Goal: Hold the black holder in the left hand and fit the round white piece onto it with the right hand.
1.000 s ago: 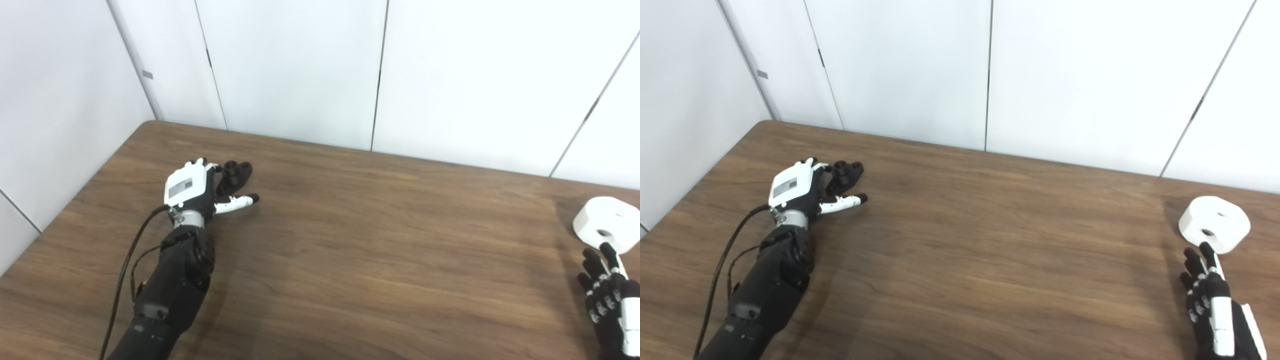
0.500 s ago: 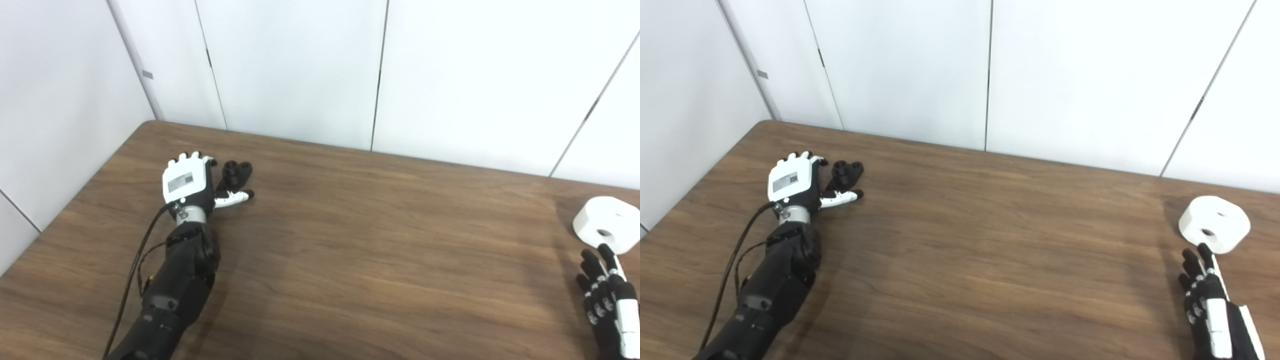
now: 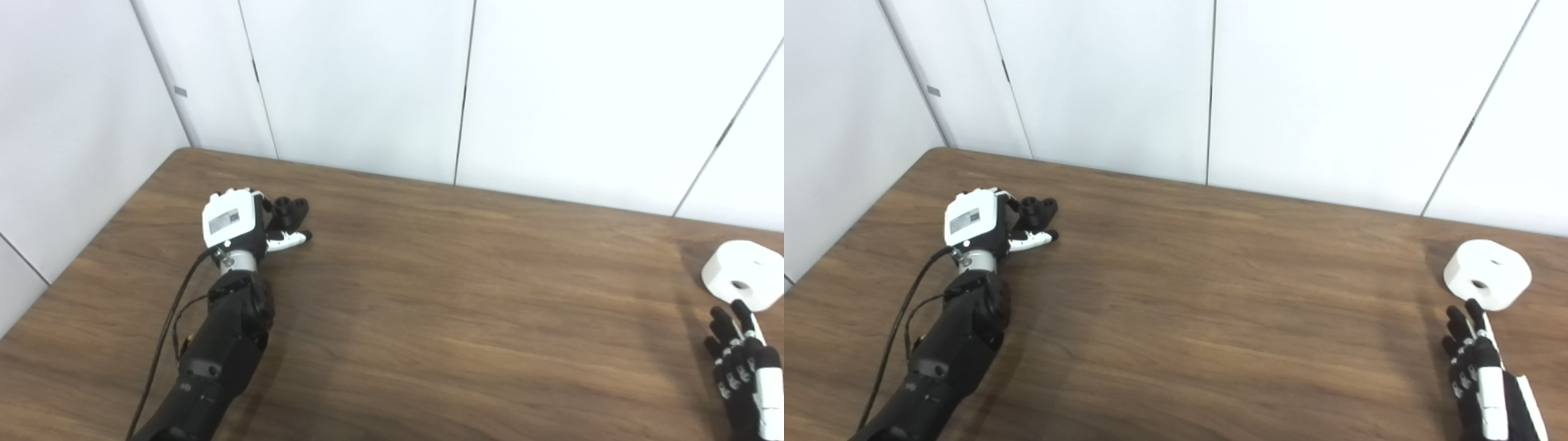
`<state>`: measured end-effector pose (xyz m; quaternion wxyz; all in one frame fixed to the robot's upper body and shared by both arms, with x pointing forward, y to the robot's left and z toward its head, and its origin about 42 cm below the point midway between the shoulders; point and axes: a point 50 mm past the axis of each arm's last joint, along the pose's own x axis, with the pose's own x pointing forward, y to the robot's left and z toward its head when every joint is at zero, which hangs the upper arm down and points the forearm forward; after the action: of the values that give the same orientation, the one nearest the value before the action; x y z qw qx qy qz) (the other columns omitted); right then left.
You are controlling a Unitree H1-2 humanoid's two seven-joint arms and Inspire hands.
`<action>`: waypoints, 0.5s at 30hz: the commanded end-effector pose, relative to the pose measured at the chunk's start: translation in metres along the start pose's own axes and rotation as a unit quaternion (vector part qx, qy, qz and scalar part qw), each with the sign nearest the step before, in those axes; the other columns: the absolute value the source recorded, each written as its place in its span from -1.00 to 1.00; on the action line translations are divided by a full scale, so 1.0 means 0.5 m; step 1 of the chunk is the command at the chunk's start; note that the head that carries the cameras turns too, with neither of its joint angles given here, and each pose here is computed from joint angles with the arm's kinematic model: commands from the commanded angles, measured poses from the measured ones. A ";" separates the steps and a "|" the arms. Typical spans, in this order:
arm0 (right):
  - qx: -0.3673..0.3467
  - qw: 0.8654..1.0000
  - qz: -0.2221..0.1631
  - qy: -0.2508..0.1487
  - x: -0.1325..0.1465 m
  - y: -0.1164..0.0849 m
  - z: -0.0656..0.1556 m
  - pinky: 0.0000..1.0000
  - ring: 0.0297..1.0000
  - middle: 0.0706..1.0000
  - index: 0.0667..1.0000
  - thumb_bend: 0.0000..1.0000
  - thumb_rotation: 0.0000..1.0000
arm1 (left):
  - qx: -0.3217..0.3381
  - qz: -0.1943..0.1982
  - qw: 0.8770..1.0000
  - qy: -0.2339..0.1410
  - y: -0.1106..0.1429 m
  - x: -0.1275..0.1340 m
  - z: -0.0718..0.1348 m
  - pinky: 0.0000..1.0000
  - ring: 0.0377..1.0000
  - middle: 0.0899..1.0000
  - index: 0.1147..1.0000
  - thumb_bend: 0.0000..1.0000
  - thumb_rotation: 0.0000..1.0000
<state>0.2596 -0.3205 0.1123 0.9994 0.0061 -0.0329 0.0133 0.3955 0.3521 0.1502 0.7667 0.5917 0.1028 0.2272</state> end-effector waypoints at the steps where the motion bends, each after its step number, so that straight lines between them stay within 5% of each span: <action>1: 0.020 0.999 0.002 0.036 -0.036 0.020 -0.040 1.00 1.00 0.93 1.00 0.22 0.86 | -0.013 0.054 0.998 -0.013 0.052 0.031 0.029 0.89 0.78 0.61 0.07 0.70 -0.24; 15: 0.016 0.999 0.011 0.035 -0.035 0.020 -0.038 1.00 1.00 0.94 1.00 0.28 0.86 | -0.008 0.058 0.998 -0.016 0.043 0.028 0.024 0.78 0.71 0.53 -0.01 0.70 -0.49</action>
<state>0.2574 -0.3186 0.1126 0.9993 0.0064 -0.0330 0.0174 0.3964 0.3493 0.1503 0.7681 0.5881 0.0893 0.2373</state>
